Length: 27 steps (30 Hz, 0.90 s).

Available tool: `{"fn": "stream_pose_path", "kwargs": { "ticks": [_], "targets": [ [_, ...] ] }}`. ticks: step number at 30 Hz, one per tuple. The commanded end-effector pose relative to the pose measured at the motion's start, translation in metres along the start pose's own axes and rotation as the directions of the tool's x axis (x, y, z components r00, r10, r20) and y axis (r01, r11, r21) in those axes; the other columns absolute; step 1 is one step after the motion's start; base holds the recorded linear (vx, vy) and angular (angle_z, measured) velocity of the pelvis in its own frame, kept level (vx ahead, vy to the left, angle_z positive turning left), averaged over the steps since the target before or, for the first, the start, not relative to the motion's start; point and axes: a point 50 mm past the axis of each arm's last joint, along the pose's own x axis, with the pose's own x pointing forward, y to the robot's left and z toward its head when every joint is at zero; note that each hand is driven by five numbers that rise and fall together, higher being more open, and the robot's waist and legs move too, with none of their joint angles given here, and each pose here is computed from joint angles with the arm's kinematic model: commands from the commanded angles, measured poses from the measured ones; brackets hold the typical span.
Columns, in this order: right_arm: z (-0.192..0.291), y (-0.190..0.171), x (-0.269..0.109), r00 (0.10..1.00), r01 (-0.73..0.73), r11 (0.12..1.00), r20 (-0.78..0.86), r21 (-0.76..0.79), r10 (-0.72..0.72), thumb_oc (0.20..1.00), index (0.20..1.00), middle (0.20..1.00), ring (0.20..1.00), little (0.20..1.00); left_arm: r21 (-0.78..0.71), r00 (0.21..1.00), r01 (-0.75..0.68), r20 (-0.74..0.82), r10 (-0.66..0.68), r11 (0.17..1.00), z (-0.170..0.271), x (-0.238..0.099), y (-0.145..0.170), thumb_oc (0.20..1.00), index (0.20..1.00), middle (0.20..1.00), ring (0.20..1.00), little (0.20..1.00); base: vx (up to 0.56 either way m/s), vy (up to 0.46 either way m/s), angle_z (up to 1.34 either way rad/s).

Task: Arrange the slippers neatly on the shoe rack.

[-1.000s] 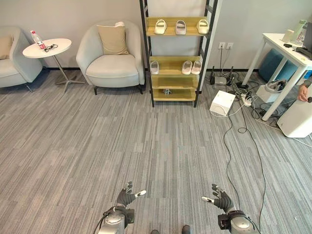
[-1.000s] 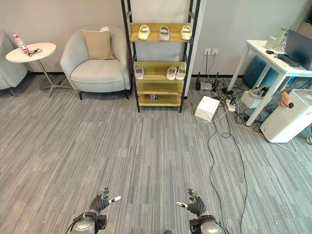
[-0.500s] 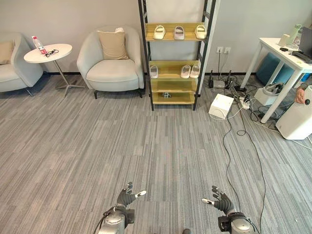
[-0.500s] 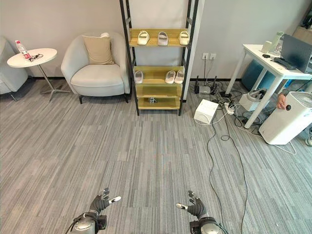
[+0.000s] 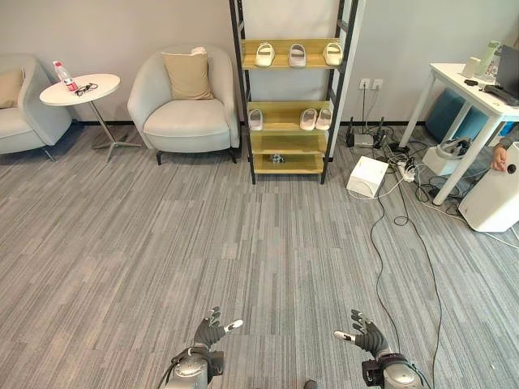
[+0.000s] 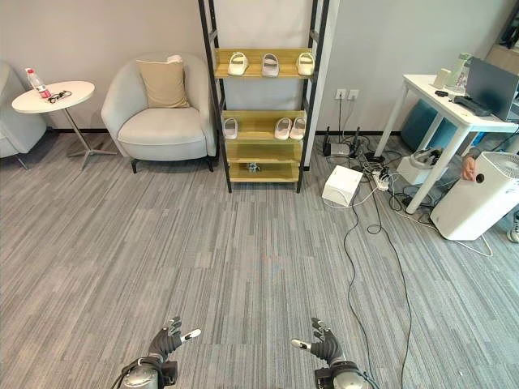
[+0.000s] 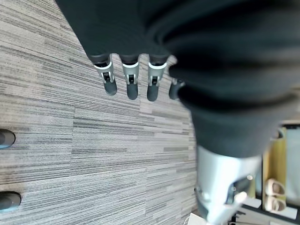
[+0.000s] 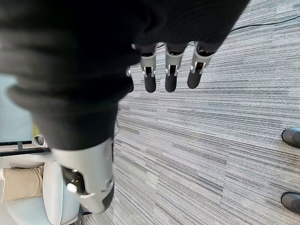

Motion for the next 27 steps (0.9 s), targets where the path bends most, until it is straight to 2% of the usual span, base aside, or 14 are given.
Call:
{"fn": "stream_pose_path", "kwargs": {
  "ticks": [1, 20, 27],
  "targets": [
    [0.018, 0.01, 0.003, 0.996, -0.04, 0.999, 0.081, 0.01, 0.039, 1.0, 1.0, 1.0, 1.0, 1.0, -0.029, 0.993, 0.026, 0.115, -0.022, 0.999, 0.033, 0.01, -0.009, 1.0, 1.0, 1.0, 1.0, 1.0, 0.0, 0.0, 0.0],
    [0.054, -0.004, 0.018, 0.985, 0.018, 0.999, 0.171, -0.031, -0.012, 1.0, 1.0, 1.0, 1.0, 1.0, -0.016, 0.962, 0.03, 0.273, -0.025, 0.999, 0.08, 0.015, -0.006, 1.0, 1.0, 1.0, 1.0, 1.0, -0.02, 0.067, -0.03],
    [0.049, -0.01, 0.013, 0.985, 0.039, 0.999, 0.168, -0.022, -0.034, 1.0, 1.0, 1.0, 1.0, 1.0, -0.013, 0.959, 0.005, 0.283, -0.001, 1.0, 0.086, 0.017, -0.001, 1.0, 1.0, 1.0, 1.0, 1.0, 0.23, -0.08, -0.04]
  ]
}}
